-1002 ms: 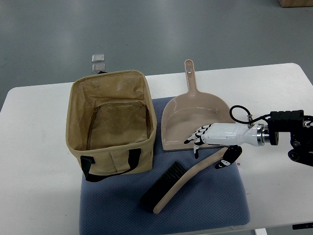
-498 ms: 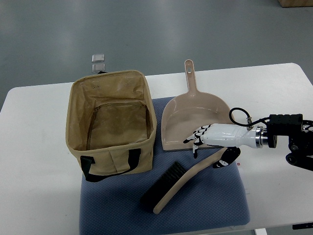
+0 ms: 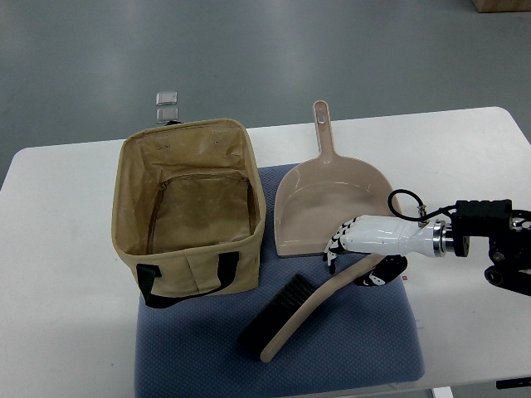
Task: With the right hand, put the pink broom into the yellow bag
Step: 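Close the right hand fingers around the curved beige brush handle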
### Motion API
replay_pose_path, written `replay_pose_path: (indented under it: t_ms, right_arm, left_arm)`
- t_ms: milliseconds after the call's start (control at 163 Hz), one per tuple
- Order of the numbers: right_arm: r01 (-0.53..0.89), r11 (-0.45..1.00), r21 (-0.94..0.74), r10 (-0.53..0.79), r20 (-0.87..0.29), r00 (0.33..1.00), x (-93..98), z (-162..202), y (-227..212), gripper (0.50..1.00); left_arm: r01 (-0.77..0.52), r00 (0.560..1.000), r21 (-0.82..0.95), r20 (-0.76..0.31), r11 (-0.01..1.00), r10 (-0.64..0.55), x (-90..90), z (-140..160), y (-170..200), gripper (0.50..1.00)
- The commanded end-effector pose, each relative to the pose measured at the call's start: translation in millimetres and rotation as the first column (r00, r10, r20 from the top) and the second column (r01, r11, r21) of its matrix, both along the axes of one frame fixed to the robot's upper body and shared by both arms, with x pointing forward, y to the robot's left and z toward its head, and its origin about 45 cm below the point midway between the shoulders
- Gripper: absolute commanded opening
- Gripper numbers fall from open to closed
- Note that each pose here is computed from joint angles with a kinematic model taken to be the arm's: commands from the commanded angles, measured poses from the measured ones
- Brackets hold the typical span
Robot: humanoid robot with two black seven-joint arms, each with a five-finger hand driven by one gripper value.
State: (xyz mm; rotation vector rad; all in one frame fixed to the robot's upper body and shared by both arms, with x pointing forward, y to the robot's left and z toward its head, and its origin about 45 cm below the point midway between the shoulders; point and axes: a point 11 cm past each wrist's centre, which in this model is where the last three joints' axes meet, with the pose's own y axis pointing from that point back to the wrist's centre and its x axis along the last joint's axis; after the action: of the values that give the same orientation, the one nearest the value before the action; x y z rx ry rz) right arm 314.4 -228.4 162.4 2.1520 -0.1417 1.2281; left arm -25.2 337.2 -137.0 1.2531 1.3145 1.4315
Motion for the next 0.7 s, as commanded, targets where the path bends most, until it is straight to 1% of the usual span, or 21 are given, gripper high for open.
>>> replay_pose_path:
  t_ms: [0, 264, 301, 314, 381, 430, 480, 553, 695]
  right_arm:
    - [-0.004, 1.000, -0.002, 0.004, 0.000, 1.000, -0.9, -0.8, 0.1, 0.693]
    - [-0.001, 1.000, -0.004, 0.001, -0.001, 1.000, -1.5, -1.3, -2.0, 0.682]
    - [0.000, 1.000, -0.005, 0.000, -0.001, 1.000, -1.4, -1.1, -3.3, 0.668]
    - [-0.003, 1.000, -0.003, 0.003, -0.002, 1.000, -1.8, -0.8, -2.7, 0.656]
    - [-0.004, 1.000, -0.002, 0.004, -0.002, 1.000, -2.0, -0.8, -2.6, 0.643]
    - [-0.003, 1.000, -0.001, 0.003, -0.003, 1.000, -1.9, -0.7, -2.6, 0.619]
    - [-0.004, 1.000, 0.000, 0.004, -0.002, 1.000, -1.9, -0.5, -2.5, 0.611]
    - [-0.006, 1.000, 0.003, 0.006, -0.001, 1.000, -1.9, 0.0, -2.2, 0.580]
    - [-0.004, 1.000, 0.017, 0.004, 0.008, 1.000, 1.3, 4.1, 0.1, 0.568]
  left_arm:
    - [0.000, 1.000, 0.000, 0.000, 1.000, 0.000, 0.0, 0.0, -0.1, 1.000]
    - [0.000, 1.000, 0.000, 0.000, 1.000, 0.000, 0.0, 0.0, -0.1, 1.000]
    - [0.000, 1.000, 0.000, 0.000, 1.000, 0.000, 0.0, 0.0, -0.1, 1.000]
    - [0.000, 1.000, 0.003, 0.000, 1.000, 0.000, -0.1, 0.1, 0.6, 1.000]
    - [0.000, 1.000, 0.000, 0.000, 1.000, 0.000, 0.0, 0.0, -0.1, 1.000]
    - [0.000, 1.000, 0.000, 0.000, 1.000, 0.000, 0.0, 0.0, -0.1, 1.000]
    - [0.000, 1.000, 0.000, 0.000, 1.000, 0.000, 0.0, 0.0, -0.1, 1.000]
    - [0.000, 1.000, 0.000, 0.000, 1.000, 0.000, 0.0, 0.0, -0.1, 1.000]
    - [0.000, 1.000, 0.000, 0.000, 1.000, 0.000, 0.0, 0.0, -0.1, 1.000]
